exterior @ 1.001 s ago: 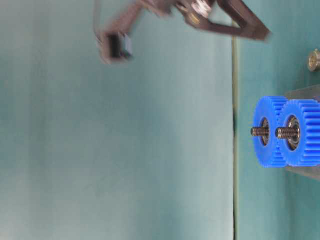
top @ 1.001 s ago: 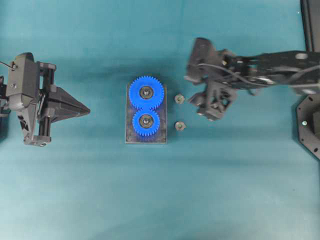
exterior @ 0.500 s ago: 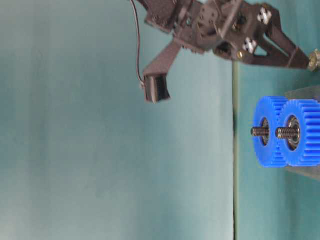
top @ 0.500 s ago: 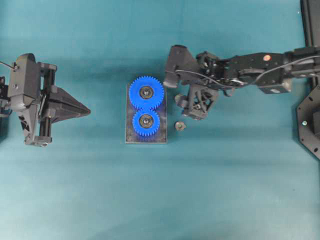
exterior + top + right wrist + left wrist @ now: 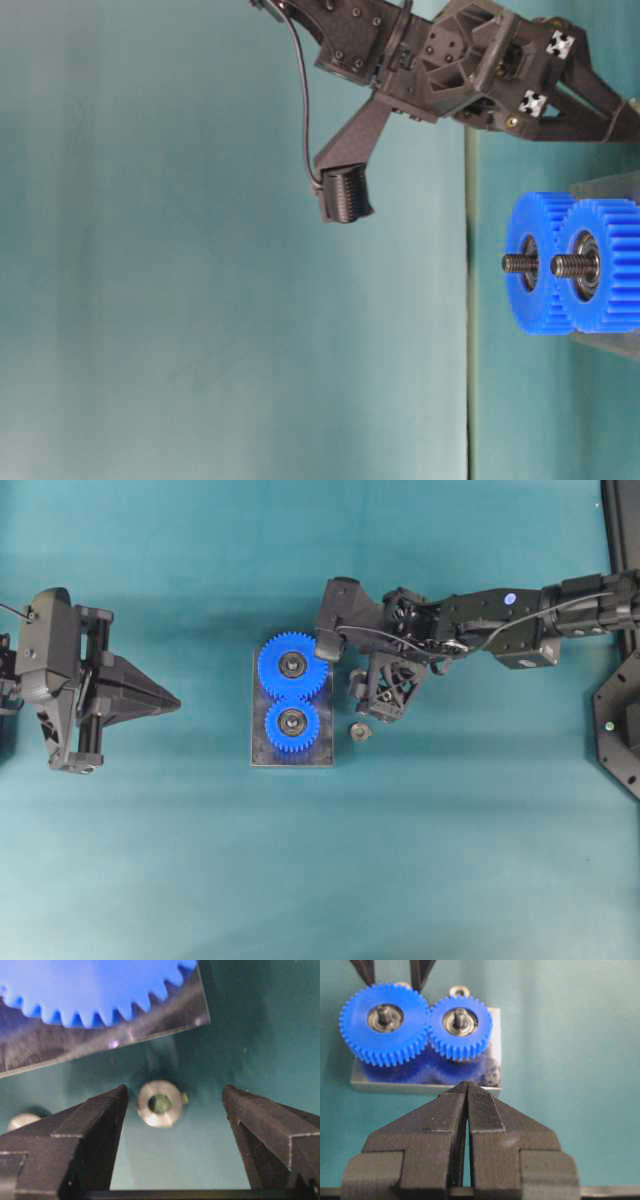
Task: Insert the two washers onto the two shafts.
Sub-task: 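Lower the right gripper and pinch the upper washer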
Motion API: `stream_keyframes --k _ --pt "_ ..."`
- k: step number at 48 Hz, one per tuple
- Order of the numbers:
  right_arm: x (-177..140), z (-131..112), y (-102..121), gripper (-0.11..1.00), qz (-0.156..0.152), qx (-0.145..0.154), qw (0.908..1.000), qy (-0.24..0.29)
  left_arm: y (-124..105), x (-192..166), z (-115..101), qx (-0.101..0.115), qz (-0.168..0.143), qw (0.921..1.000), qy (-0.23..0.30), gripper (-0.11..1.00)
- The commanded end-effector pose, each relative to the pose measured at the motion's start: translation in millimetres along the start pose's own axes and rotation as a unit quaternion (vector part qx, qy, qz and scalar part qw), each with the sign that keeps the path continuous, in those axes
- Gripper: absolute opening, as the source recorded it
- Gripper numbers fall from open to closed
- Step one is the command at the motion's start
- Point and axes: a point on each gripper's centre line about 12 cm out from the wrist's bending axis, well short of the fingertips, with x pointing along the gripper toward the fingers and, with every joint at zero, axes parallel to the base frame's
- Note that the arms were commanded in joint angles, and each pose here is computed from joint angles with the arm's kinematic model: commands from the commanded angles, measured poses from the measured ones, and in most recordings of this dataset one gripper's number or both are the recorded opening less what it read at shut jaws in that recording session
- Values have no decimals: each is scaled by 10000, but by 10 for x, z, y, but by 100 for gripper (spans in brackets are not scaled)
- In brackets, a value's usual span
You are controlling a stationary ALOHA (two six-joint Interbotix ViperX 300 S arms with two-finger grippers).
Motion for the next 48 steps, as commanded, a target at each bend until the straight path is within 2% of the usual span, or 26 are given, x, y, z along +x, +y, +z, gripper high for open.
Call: stream_keyframes --k 1,21,37,43,48 --pt "-58 75 30 81 21 -52 9999 -90 -8 -4 65 11 -13 9999 -115 0" --pt "13 81 123 71 68 -156 9999 -9 -7 -1 55 3 -13 9999 -99 0" --pt "35 77 229 49 121 -281 9995 27 -7 2 53 -4 -12 10000 -92 0" --pt "19 79 236 29 119 -282 9995 127 -7 -1 55 -4 -13 9999 -99 0" --pt "13 74 236 29 114 -283 9993 204 -7 -1 55 3 -13 9999 -99 0"
